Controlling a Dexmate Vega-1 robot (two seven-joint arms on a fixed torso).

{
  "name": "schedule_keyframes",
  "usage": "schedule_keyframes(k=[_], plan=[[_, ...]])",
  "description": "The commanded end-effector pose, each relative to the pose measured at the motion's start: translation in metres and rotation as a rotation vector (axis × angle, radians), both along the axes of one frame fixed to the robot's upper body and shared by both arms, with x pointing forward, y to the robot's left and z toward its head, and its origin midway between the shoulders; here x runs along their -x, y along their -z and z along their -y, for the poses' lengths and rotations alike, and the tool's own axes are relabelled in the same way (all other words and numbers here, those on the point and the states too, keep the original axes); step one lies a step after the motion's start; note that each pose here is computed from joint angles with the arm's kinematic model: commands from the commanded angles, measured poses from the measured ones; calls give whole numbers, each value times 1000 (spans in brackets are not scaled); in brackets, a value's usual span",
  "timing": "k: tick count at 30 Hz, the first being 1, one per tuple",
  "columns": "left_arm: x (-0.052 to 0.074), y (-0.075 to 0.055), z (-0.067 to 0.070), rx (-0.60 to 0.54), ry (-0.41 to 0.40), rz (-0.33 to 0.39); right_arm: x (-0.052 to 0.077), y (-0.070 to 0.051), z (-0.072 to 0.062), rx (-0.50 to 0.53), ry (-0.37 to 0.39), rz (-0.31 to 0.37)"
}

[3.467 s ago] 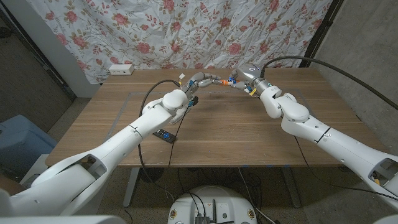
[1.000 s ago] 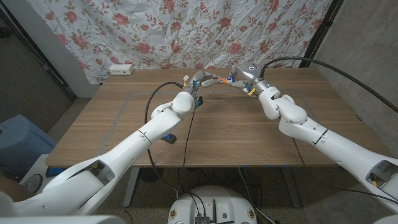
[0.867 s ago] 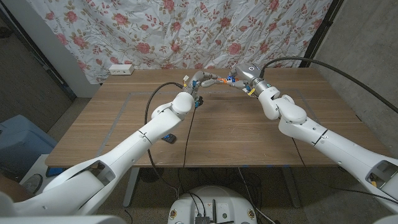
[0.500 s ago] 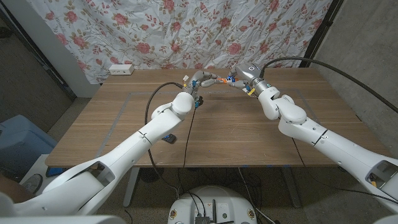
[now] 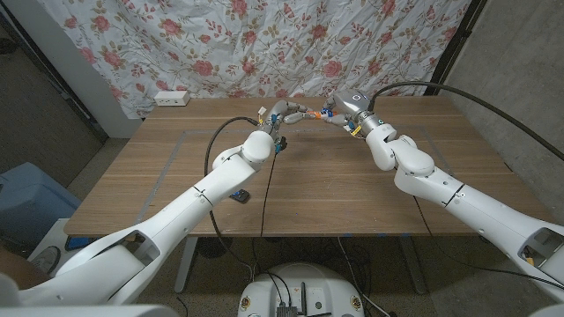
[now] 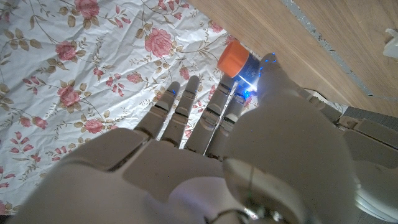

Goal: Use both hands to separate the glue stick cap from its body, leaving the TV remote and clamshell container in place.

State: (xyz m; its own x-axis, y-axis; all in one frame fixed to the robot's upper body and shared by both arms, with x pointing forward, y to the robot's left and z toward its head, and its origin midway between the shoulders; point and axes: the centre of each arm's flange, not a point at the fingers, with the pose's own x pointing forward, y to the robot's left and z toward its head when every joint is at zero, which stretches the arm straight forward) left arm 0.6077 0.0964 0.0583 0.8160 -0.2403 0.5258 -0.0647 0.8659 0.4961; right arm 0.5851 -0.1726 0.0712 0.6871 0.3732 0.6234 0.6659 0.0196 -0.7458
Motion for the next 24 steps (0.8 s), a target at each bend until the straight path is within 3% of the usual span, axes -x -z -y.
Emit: schedule_keyframes(k=[1, 24], plan=[[3, 1, -4, 0, -16, -9, 0, 1, 3, -1, 7, 3], [5, 1, -5, -2, -30, -14, -4, 3, 3, 8, 26, 12]])
